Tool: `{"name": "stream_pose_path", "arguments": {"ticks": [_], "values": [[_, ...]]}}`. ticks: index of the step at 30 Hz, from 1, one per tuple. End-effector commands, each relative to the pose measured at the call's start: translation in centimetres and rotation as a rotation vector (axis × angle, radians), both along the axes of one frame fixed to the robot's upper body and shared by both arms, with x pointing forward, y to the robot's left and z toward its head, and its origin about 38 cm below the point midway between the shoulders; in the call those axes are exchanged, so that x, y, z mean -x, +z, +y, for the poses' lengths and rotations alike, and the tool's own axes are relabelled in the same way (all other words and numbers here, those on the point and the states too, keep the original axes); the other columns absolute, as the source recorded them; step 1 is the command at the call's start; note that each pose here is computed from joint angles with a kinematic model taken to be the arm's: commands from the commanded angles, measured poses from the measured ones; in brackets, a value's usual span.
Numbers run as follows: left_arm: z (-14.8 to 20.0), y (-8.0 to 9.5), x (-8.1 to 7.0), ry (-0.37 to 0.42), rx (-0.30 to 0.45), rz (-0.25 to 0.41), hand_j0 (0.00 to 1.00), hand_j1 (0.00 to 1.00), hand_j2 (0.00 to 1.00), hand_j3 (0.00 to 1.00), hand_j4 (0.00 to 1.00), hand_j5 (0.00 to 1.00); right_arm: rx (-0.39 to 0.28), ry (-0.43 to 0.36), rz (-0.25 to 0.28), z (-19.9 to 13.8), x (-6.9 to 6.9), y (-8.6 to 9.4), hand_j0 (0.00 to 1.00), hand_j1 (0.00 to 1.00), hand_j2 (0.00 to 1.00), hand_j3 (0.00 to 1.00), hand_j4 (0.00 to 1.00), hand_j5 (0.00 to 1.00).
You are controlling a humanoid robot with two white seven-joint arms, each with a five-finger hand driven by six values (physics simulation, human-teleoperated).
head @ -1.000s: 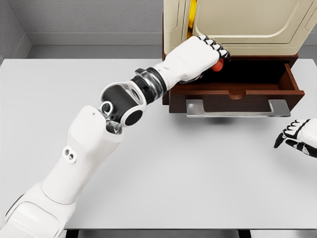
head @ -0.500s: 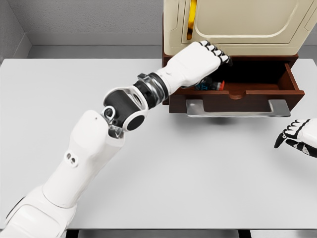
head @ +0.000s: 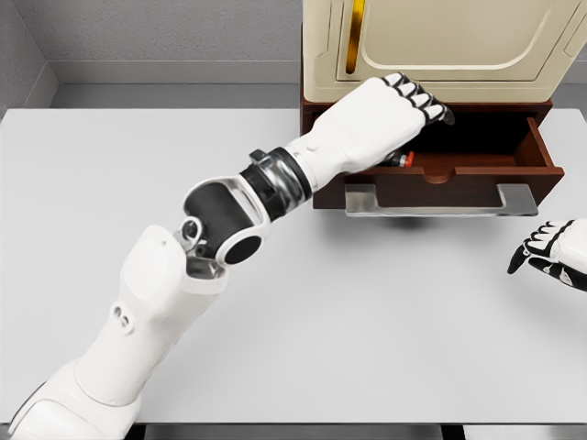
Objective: Put the switch into the drawer with left arm, and close the drawer with right arm
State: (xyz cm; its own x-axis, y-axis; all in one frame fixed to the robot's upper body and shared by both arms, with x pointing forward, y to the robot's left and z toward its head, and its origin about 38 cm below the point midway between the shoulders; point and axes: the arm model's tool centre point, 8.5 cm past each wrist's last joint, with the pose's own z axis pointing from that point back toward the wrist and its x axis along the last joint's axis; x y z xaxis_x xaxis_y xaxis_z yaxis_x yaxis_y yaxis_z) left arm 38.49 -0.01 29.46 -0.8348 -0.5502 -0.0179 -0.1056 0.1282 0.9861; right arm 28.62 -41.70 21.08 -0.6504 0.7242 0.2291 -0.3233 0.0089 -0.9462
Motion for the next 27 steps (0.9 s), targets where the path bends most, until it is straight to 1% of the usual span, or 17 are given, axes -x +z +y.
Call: {"name": "stream_pose_path", "arguments": {"ticks": [1, 4, 7, 9, 11, 13, 15, 16, 18, 19, 20, 21, 23, 24, 25, 26, 27], "values": [[0.9, 0.8, 0.4, -0.072, 0.037, -0.006, 0.73, 0.73, 0.73, 0.73, 0.73, 0.73, -0.004, -0.002, 0.000, 0.0, 0.0, 0.1, 0.45, 0.45, 0.45, 0.45, 0.45, 0.45], [3.2, 1.1, 0.8, -0.208, 0.053, -0.030, 0.73, 0.73, 0.73, 0.73, 0.73, 0.73, -0.006, -0.003, -0.011, 0.0, -0.3, 0.4, 0.45, 0.45, 0.45, 0.45, 0.45, 0.45], [6.3, 1.6, 1.5, -0.352, 0.075, -0.079, 0.73, 0.73, 0.73, 0.73, 0.73, 0.73, -0.004, -0.013, -0.011, -0.4, -0.4, 0.3, 0.45, 0.45, 0.45, 0.45, 0.45, 0.45], [9.6, 2.1, 1.1, -0.375, 0.128, -0.037, 0.73, 0.73, 0.73, 0.73, 0.73, 0.73, -0.004, -0.013, -0.011, -0.4, -0.4, 0.3, 0.45, 0.45, 0.45, 0.45, 0.45, 0.45], [13.7, 3.1, 0.6, -0.364, 0.194, 0.005, 0.73, 0.73, 0.73, 0.73, 0.73, 0.73, -0.001, -0.024, -0.014, -0.7, -0.5, 0.4, 0.45, 0.45, 0.45, 0.45, 0.45, 0.45], [17.1, 3.9, 0.4, -0.350, 0.241, 0.033, 0.74, 0.74, 0.74, 0.74, 0.74, 0.74, 0.001, -0.040, -0.015, -1.2, -0.7, 0.3, 0.44, 0.44, 0.44, 0.44, 0.44, 0.44], [20.1, 3.6, 0.7, -0.340, 0.315, 0.092, 0.74, 0.74, 0.74, 0.74, 0.74, 0.74, 0.001, -0.040, -0.015, -1.2, -0.7, 0.3, 0.43, 0.43, 0.43, 0.43, 0.43, 0.43], [21.5, 3.0, 1.0, -0.335, 0.353, 0.136, 0.74, 0.74, 0.74, 0.74, 0.74, 0.74, 0.000, -0.037, -0.016, -1.1, -0.7, 0.4, 0.43, 0.43, 0.43, 0.43, 0.43, 0.43], [24.1, 1.5, 1.8, -0.344, 0.436, 0.253, 0.74, 0.74, 0.74, 0.74, 0.74, 0.74, -0.009, -0.032, -0.018, -0.8, -0.6, 0.4, 0.43, 0.43, 0.43, 0.43, 0.43, 0.43], [25.2, 0.7, 2.1, -0.337, 0.459, 0.301, 0.82, 0.82, 0.82, 0.82, 0.82, 0.82, -0.011, -0.031, -0.020, -0.8, -0.7, 0.4, 0.43, 0.43, 0.43, 0.43, 0.43, 0.43], [26.1, 0.0, 2.4, -0.318, 0.459, 0.330, 1.00, 1.00, 1.00, 1.00, 1.00, 1.00, -0.013, -0.030, -0.022, -0.7, -0.7, 0.5, 0.43, 0.43, 0.43, 0.43, 0.43, 0.43], [27.4, -1.3, 3.0, -0.276, 0.448, 0.365, 1.00, 1.00, 1.00, 1.00, 1.00, 1.00, -0.018, -0.028, -0.021, -0.6, -0.6, 0.4, 0.42, 0.42, 0.42, 0.42, 0.42, 0.42], [29.2, -3.1, 3.8, -0.213, 0.456, 0.400, 1.00, 1.00, 1.00, 1.00, 1.00, 1.00, -0.024, -0.016, -0.024, -0.2, -0.5, 0.5, 0.41, 0.41, 0.41, 0.41, 0.41, 0.41], [30.3, -4.6, 4.4, -0.155, 0.440, 0.420, 1.00, 1.00, 1.00, 1.00, 1.00, 1.00, -0.028, -0.008, -0.028, 0.1, -0.5, 0.6, 0.42, 0.42, 0.42, 0.42, 0.42, 0.42], [30.9, -6.0, 4.8, -0.120, 0.433, 0.447, 1.00, 1.00, 1.00, 1.00, 1.00, 1.00, -0.030, -0.007, -0.028, 0.2, -0.5, 0.7, 0.42, 0.42, 0.42, 0.42, 0.42, 0.42], [31.5, -8.4, 5.5, -0.082, 0.435, 0.510, 1.00, 1.00, 1.00, 1.00, 1.00, 1.00, -0.031, -0.009, -0.027, 0.1, -0.5, 0.7, 0.42, 0.42, 0.42, 0.42, 0.42, 0.42], [32.9, -11.0, 5.6, -0.019, 0.445, 0.579, 1.00, 1.00, 1.00, 1.00, 1.00, 1.00, -0.032, -0.012, -0.034, 0.1, -0.7, 0.9, 0.42, 0.42, 0.42, 0.42, 0.42, 0.42]]}}
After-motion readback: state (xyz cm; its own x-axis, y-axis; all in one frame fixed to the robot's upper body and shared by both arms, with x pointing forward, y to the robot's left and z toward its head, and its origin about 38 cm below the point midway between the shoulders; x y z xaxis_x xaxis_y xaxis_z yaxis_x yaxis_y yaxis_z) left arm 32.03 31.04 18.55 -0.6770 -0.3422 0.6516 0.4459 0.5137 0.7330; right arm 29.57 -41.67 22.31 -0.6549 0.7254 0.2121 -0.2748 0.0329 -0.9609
